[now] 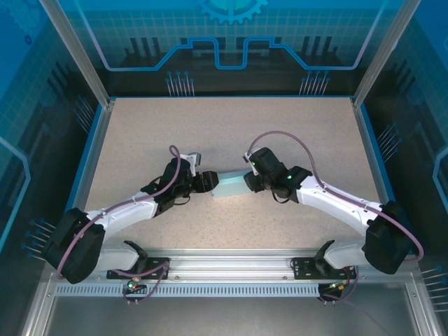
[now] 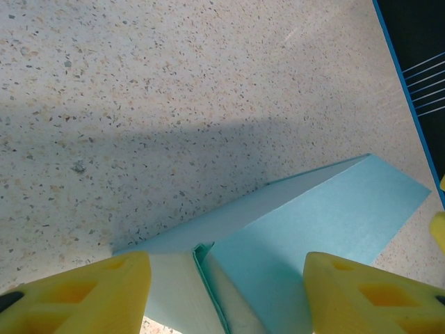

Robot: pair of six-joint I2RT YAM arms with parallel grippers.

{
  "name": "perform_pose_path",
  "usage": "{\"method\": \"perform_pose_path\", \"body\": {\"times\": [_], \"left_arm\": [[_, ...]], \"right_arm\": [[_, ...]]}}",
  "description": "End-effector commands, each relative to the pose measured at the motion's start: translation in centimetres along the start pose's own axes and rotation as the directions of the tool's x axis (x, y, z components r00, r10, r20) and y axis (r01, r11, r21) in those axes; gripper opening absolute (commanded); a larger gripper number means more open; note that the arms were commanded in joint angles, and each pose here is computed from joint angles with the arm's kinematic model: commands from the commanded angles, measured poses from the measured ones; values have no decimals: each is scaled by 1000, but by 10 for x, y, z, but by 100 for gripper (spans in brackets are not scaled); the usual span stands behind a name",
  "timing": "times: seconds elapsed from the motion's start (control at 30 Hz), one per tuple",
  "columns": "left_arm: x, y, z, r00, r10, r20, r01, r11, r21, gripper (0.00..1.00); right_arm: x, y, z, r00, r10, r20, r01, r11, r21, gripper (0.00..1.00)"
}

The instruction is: Fold the paper box

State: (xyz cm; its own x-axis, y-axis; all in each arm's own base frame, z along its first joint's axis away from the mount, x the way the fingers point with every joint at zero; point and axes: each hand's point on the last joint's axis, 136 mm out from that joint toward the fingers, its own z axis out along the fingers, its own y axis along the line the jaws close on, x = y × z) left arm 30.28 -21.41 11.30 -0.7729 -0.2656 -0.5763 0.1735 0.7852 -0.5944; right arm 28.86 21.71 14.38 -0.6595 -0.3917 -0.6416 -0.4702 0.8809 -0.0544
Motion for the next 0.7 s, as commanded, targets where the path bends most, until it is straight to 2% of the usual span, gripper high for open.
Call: {"method": "perform_pose_path", "body": {"times": [0.0, 0.13, 0.3, 0.47, 0.67], "left_arm": [[37, 36, 5, 992, 11, -126, -29, 990, -141, 61], [36, 35, 4, 992, 19, -123, -37, 989, -144, 61], [35, 34, 4, 993, 23, -120, -40, 989, -140, 61], [34, 32, 4, 993, 27, -116, -43, 990, -136, 61], [31, 31, 4, 994, 30, -108, -44, 990, -132, 61]], "right_arm": [[-14, 3, -17, 1000, 15, 26, -13, 996, -84, 46], [-25, -3, -15, 994, 111, 17, -105, 974, -199, 48], [-34, -12, 0, 974, 223, -28, -219, 912, -347, 49], [-26, -22, 23, 955, 278, -102, -296, 873, -387, 49], [-9, -20, 39, 946, 280, -164, -323, 859, -397, 46]]}}
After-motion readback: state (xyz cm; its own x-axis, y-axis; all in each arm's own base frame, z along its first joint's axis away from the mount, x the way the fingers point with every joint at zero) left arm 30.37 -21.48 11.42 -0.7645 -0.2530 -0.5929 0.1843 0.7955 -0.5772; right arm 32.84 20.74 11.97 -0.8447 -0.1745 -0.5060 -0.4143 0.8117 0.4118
